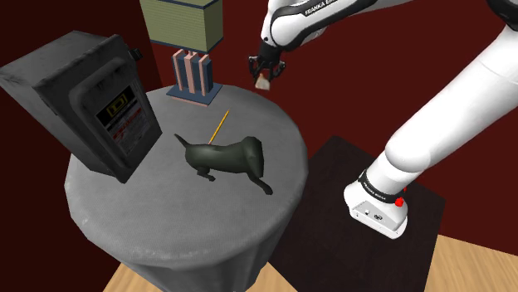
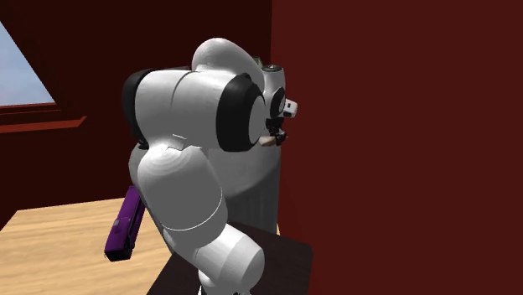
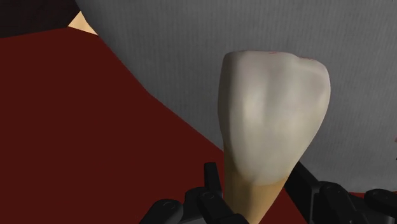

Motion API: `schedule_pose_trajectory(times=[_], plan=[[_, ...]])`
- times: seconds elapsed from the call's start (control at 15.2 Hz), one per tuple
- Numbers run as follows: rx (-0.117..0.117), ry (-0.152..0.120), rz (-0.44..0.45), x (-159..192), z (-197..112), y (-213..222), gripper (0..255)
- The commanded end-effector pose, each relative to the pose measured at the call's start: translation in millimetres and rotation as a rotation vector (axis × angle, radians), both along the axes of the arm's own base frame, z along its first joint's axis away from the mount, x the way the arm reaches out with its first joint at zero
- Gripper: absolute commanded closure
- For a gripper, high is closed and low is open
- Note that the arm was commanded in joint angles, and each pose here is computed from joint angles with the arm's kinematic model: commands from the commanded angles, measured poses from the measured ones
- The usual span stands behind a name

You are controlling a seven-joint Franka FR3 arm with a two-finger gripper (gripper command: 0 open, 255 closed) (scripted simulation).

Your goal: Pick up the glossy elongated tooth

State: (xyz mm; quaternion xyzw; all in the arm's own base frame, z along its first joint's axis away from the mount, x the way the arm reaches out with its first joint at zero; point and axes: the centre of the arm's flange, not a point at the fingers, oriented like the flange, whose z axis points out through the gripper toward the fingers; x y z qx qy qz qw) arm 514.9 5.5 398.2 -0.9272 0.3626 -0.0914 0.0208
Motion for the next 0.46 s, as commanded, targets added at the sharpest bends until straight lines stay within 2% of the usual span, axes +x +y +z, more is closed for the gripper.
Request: schedule_pose_trajectory(times=[0.0, 0.26, 0.4], plan=[[0.0, 0.0, 0.0, 0, 11, -1, 255], [0.0, 0.0, 0.0, 0, 32, -1, 255], [0.0, 0.0, 0.0, 0, 32, -1, 255]])
